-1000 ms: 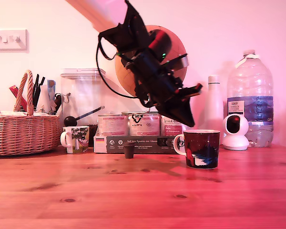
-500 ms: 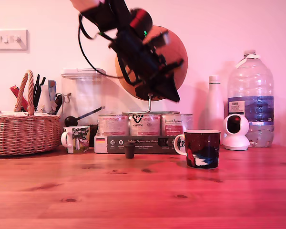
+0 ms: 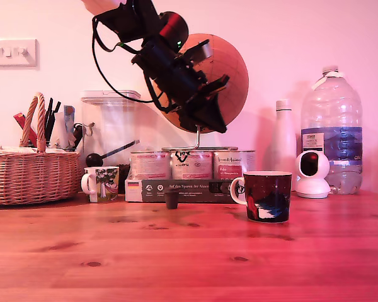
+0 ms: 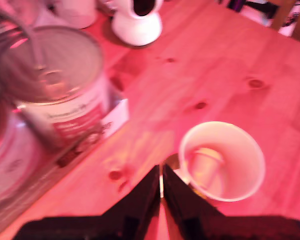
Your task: Pick up the coffee capsules on the table and drop them inside the coffee cup
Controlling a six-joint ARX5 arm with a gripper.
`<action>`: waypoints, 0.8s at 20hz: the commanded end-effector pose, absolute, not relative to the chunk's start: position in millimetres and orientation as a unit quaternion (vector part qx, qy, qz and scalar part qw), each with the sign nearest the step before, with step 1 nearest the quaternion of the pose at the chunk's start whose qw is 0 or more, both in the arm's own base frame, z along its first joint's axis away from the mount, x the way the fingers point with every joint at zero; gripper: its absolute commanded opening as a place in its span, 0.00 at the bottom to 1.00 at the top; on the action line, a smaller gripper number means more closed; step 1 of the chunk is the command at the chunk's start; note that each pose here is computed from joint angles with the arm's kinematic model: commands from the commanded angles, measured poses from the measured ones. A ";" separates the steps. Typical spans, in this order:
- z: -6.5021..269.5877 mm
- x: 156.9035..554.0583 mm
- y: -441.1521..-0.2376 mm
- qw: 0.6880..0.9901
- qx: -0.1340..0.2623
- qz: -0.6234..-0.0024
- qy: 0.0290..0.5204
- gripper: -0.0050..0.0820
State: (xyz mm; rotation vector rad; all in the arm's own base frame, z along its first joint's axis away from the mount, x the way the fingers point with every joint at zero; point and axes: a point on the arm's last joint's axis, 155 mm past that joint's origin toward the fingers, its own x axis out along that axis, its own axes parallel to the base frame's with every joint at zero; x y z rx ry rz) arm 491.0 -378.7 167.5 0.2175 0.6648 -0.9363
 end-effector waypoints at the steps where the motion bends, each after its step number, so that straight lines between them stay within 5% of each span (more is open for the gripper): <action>1: 191.1 491.4 -376.7 0.844 0.106 -0.440 0.288 0.03; 10: 185.0 484.3 -320.6 0.868 0.084 -0.409 0.268 0.03; 16: 176.4 463.2 -288.1 0.868 0.048 -0.443 0.219 0.04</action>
